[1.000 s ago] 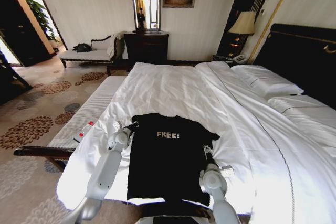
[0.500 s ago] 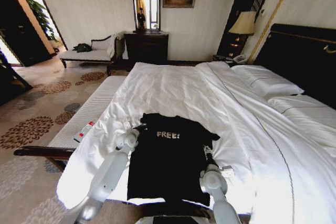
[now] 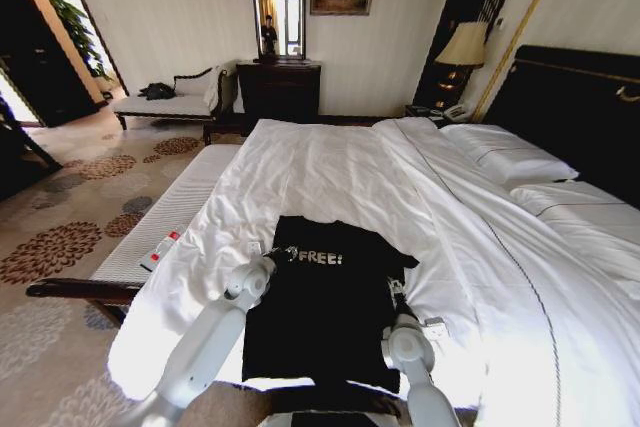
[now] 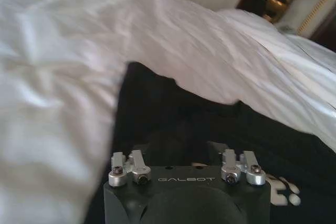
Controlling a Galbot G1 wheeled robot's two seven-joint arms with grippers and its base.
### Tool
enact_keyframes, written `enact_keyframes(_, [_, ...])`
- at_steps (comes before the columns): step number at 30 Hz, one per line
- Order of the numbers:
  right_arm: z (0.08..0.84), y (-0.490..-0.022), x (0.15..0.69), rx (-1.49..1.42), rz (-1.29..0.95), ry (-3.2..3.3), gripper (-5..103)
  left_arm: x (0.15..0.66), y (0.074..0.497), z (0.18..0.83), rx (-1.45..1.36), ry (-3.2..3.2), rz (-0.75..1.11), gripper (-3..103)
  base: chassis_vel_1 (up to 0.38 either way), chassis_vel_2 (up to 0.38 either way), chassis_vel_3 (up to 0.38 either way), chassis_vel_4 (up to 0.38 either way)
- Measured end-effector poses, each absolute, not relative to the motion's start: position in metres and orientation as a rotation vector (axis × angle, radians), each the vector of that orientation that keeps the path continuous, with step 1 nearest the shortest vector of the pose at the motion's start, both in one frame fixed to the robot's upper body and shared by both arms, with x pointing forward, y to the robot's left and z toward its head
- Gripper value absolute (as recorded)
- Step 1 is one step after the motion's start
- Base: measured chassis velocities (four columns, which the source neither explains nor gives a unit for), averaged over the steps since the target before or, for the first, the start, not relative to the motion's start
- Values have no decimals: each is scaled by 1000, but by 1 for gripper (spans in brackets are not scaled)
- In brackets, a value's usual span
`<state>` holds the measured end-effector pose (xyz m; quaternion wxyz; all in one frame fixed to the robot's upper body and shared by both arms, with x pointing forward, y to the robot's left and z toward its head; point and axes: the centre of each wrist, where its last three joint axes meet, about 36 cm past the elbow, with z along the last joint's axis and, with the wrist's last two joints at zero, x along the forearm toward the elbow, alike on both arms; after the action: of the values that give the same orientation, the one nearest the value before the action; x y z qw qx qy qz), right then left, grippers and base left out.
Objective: Fold the clothes on the bed.
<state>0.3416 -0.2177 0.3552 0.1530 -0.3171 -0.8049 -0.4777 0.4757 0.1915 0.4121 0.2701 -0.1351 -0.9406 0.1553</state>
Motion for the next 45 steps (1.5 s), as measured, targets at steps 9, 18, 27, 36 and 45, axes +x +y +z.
enact_keyframes(9, [354, -214, 340, -904, -1364, -2305, 100, 480, 228, 413, -239, -2522, 561, 93, 0, 0, 0, 0])
enact_keyframes(18, [354, -213, 336, -908, -1360, -2301, 100, 485, 219, 401, -230, -2484, 597, 100, 0, 0, 0, 0])
enact_keyframes(27, [352, -215, 335, -919, -1356, -2296, 100, 479, 198, 405, -297, -2477, 596, 100, 0, 0, 0, 0])
enact_keyframes(36, [350, -211, 339, -919, -1359, -2290, 100, 484, 199, 399, -275, -2475, 582, 92, 0, 0, 0, 0])
enact_keyframes(45, [349, -211, 339, -919, -1354, -2289, 100, 491, 199, 398, -257, -2491, 594, 60, 0, 0, 0, 0])
